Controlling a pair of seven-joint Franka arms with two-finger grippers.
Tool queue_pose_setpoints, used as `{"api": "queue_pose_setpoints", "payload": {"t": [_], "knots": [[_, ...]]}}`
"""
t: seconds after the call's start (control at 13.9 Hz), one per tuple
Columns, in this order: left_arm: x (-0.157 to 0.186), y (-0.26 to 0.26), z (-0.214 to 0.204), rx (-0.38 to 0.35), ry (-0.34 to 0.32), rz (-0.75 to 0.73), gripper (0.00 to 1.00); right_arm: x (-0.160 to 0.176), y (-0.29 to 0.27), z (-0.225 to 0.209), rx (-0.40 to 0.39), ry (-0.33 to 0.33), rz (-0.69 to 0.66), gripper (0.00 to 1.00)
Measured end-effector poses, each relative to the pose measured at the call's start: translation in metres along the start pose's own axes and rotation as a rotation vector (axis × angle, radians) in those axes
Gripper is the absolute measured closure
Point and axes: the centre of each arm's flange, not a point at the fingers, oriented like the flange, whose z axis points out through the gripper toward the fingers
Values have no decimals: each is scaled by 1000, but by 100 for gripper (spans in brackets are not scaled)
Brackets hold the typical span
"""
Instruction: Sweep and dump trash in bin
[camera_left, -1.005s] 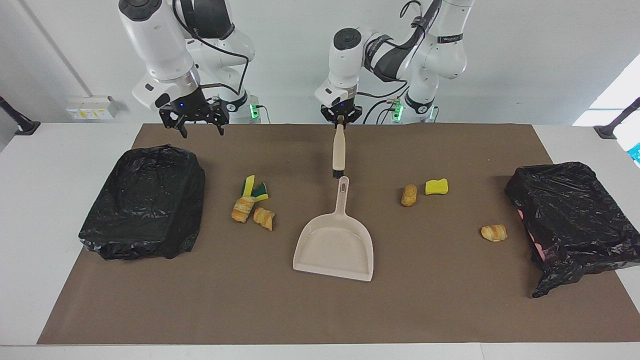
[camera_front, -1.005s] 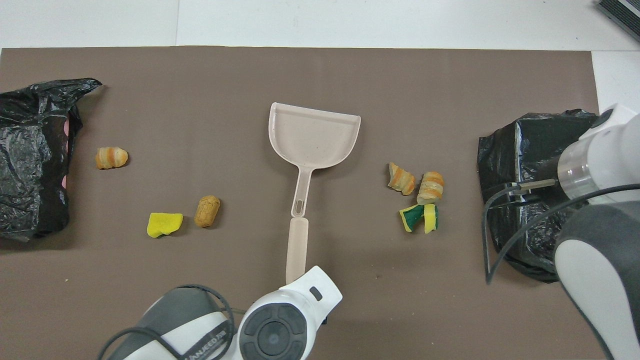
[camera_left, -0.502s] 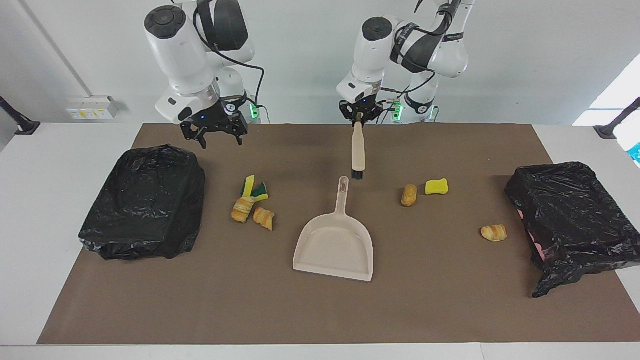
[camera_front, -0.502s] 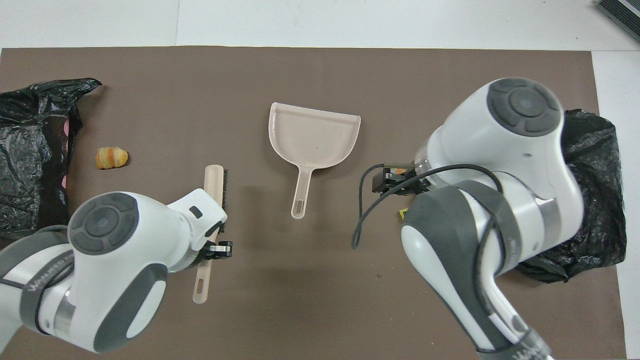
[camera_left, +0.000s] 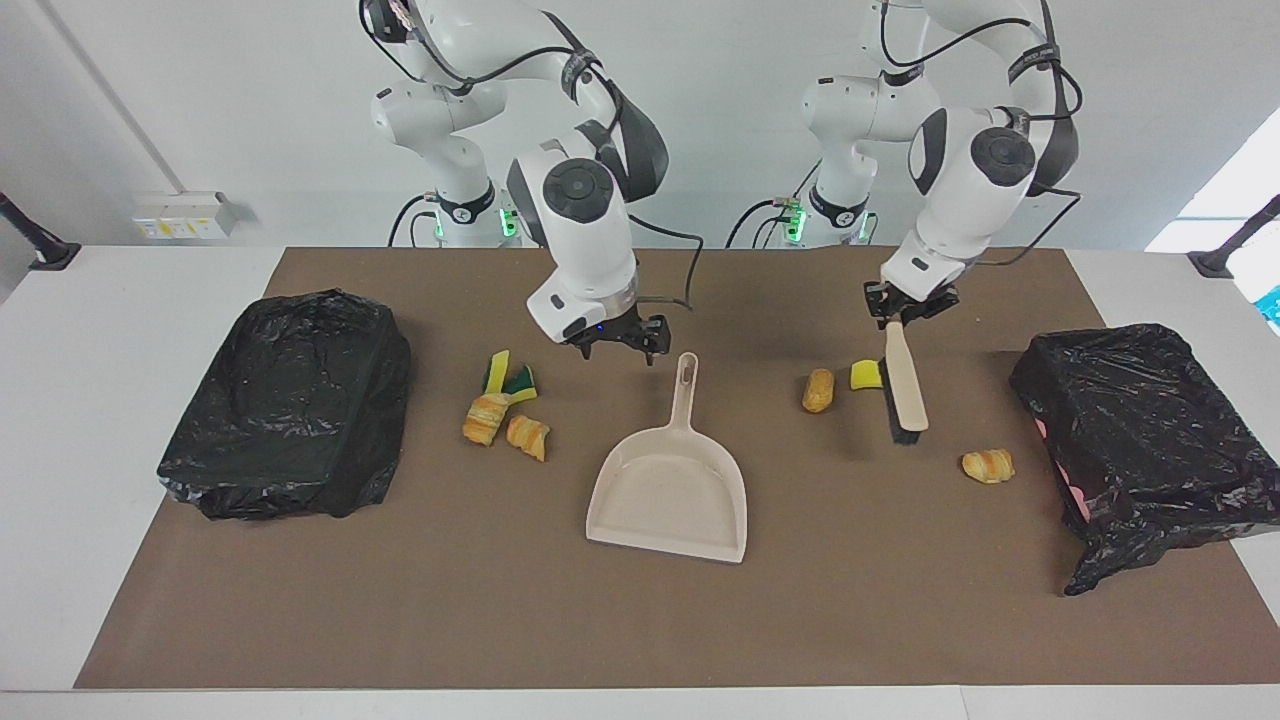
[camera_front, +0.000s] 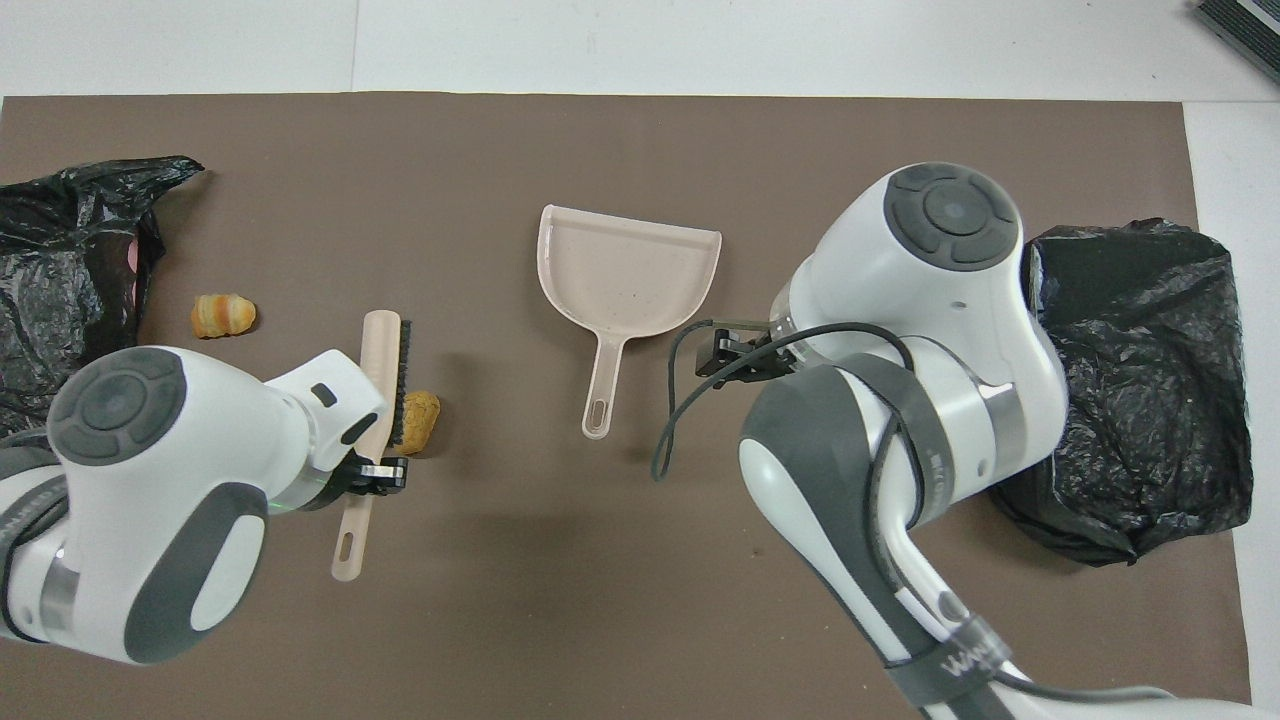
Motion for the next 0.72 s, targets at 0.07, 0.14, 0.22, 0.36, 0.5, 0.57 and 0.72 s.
{"api": "queue_pose_setpoints", "payload": {"t": [0.07, 0.14, 0.22, 0.36, 0.5, 0.57, 0.72], "knots": [[8, -25, 3, 20, 2, -4, 74, 1, -13, 13, 5, 7, -2, 0], [15, -47, 7, 43, 6, -12, 74, 2, -24, 28, 10, 15, 3, 0], [22, -69, 13, 64, 14, -18, 74, 2, -34, 43, 15, 24, 10, 0], [32, -106, 33, 81, 26, -9, 74, 3, -43, 65, 15, 28, 13, 0], [43, -120, 50, 87, 21, 21, 74, -2, -51, 73, 15, 30, -1, 0], [49, -120, 57, 89, 17, 36, 74, -6, -56, 74, 18, 34, -9, 0], [57, -116, 65, 88, 10, 84, 74, -12, -60, 76, 11, 33, -22, 4]]}}
